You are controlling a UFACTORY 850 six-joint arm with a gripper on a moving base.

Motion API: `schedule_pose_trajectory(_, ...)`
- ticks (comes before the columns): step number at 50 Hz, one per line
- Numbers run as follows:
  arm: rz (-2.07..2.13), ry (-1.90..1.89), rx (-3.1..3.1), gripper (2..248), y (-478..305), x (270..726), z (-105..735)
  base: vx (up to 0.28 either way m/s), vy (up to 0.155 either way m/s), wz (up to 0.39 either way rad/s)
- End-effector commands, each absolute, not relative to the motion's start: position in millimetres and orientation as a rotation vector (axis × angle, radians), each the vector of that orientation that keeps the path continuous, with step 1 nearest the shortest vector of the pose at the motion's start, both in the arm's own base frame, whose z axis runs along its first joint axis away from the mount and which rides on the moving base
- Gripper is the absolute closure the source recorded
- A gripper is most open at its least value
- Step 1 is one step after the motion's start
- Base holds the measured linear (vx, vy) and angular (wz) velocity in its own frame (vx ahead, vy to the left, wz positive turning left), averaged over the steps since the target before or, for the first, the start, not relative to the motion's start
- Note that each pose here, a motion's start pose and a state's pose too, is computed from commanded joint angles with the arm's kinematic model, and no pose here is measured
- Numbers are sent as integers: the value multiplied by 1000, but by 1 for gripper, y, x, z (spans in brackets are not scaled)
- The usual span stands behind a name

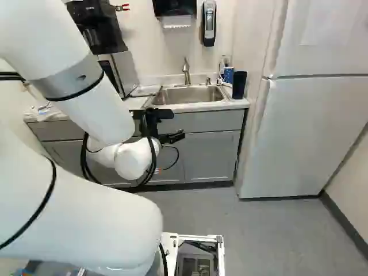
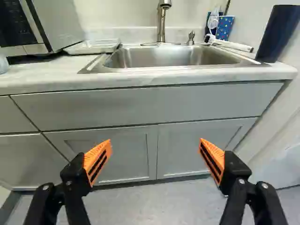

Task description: Rinse the cup and place it in the tray

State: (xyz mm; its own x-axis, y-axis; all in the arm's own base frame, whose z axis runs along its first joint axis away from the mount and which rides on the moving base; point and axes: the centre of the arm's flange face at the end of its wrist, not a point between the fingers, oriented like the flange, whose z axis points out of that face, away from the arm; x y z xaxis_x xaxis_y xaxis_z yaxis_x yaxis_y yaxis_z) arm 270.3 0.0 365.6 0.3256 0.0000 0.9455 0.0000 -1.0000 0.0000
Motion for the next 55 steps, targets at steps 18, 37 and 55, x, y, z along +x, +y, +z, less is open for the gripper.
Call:
schedule_pose_trajectory(18,1824,0,2558,3,0,270,366,0,0,0)
schedule_pose_trajectory(37,1824,0,2558,3,0,271,366,0,0,0)
schedule_pose_trajectory(55,1827,0,2556,3,0,281,369,0,0,0)
